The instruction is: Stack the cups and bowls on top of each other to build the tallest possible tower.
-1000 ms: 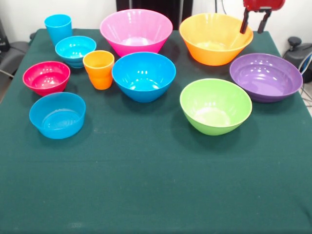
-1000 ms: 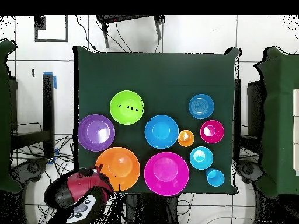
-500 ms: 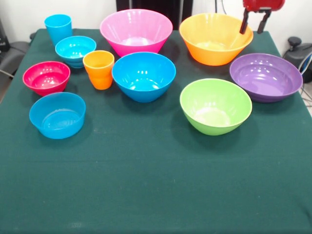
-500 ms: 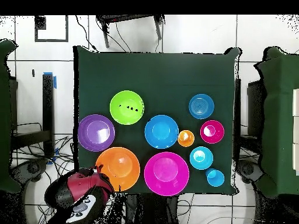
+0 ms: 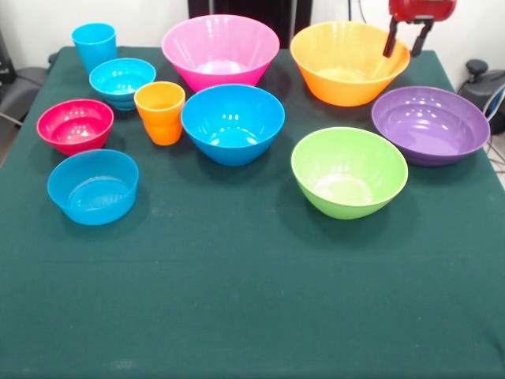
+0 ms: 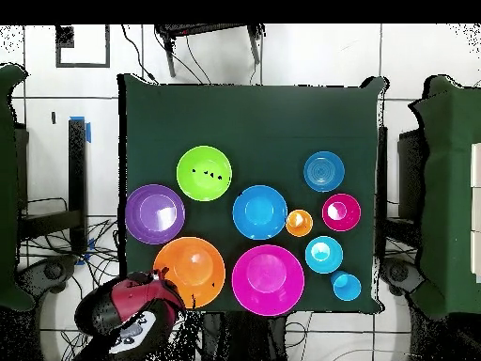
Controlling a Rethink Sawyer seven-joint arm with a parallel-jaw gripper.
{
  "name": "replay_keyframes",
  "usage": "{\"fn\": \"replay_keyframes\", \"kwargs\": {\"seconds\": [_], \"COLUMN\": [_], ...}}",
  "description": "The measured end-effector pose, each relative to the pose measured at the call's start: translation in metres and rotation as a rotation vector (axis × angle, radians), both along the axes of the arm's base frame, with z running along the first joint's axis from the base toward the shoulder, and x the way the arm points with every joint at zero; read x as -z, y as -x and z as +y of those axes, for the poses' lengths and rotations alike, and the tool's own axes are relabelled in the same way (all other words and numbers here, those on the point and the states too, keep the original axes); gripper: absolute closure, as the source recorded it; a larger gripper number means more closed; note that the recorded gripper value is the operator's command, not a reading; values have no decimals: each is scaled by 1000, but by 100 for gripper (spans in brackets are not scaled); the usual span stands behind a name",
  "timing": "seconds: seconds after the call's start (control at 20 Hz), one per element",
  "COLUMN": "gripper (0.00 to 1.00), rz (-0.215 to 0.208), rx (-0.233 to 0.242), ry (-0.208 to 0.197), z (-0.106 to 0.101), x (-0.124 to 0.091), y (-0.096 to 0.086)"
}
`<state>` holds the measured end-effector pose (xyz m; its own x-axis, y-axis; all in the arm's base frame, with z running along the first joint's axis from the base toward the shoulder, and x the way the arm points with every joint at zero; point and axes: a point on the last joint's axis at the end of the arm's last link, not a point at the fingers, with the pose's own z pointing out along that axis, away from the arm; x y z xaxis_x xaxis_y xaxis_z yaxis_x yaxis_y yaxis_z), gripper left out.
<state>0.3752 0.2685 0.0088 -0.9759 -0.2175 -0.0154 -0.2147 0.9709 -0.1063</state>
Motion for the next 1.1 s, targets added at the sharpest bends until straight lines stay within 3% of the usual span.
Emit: {"fn": "replay_keyframes", "kwargs": {"seconds": [0.45,0.5,1.1], "gripper": [0,100,100], "rz": [6,6,-4], "rx": [2,3,1], "ry": [5,7,15], "z": [-2,-3,-5], "x": [3,3,-1], "y": [2,1,0]}}
